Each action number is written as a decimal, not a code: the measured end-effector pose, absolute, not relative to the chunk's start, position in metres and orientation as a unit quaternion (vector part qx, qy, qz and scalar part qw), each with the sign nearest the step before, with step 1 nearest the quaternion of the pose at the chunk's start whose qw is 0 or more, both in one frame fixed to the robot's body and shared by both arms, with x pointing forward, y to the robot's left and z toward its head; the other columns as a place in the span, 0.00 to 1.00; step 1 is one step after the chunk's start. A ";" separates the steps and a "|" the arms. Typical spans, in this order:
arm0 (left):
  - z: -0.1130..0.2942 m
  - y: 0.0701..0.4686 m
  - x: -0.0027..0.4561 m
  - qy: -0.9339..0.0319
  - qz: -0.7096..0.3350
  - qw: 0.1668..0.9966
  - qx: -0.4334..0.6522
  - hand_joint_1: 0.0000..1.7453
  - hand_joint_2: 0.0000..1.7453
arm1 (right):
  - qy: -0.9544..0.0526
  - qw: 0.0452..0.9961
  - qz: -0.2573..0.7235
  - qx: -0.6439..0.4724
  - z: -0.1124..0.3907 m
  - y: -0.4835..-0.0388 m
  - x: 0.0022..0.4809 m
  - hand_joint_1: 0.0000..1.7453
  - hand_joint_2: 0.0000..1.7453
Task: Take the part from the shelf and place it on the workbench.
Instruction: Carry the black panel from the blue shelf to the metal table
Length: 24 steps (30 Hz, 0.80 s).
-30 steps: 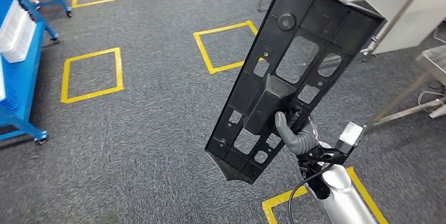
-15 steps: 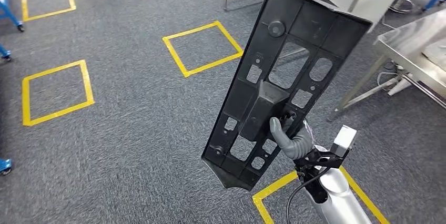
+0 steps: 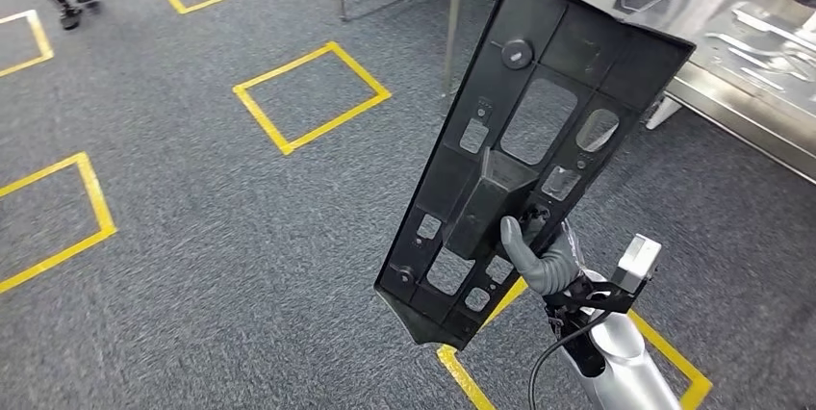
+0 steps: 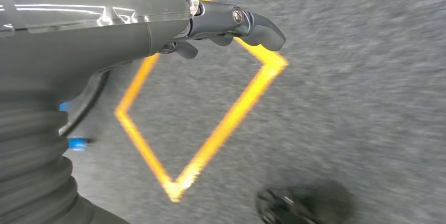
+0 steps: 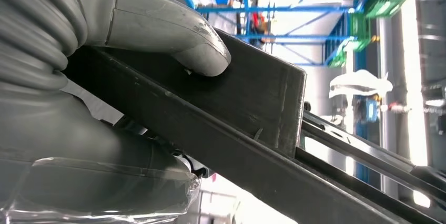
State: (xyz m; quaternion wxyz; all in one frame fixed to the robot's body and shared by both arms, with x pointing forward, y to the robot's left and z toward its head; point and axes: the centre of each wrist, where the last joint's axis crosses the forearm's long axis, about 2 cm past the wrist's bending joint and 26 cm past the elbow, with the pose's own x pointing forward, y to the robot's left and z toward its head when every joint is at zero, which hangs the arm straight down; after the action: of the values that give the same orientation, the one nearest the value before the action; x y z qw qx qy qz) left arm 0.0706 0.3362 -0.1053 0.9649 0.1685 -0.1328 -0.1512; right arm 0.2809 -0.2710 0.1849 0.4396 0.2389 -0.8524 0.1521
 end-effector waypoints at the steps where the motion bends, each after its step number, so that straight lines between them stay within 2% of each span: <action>1: -0.106 0.338 0.066 -0.122 -0.148 0.967 0.171 0.00 1.00 | -0.851 0.442 0.151 0.239 0.184 -0.271 0.280 1.00 1.00; 10: -0.107 0.341 0.055 -0.058 -0.126 0.976 0.170 0.00 1.00 | -0.852 0.448 0.142 0.232 0.179 -0.275 0.277 1.00 1.00; 24: -0.109 0.333 0.049 -0.052 -0.110 0.980 0.157 0.00 1.00 | -0.856 0.443 0.138 0.227 0.183 -0.277 0.281 1.00 1.00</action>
State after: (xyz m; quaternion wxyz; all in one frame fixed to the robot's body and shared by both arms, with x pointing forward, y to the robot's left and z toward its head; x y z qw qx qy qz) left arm 0.0490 0.3335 -0.1088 0.9801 0.1570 -0.0517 -0.1098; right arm 0.2811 -0.2775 0.1828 0.4432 0.2271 -0.8561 0.1385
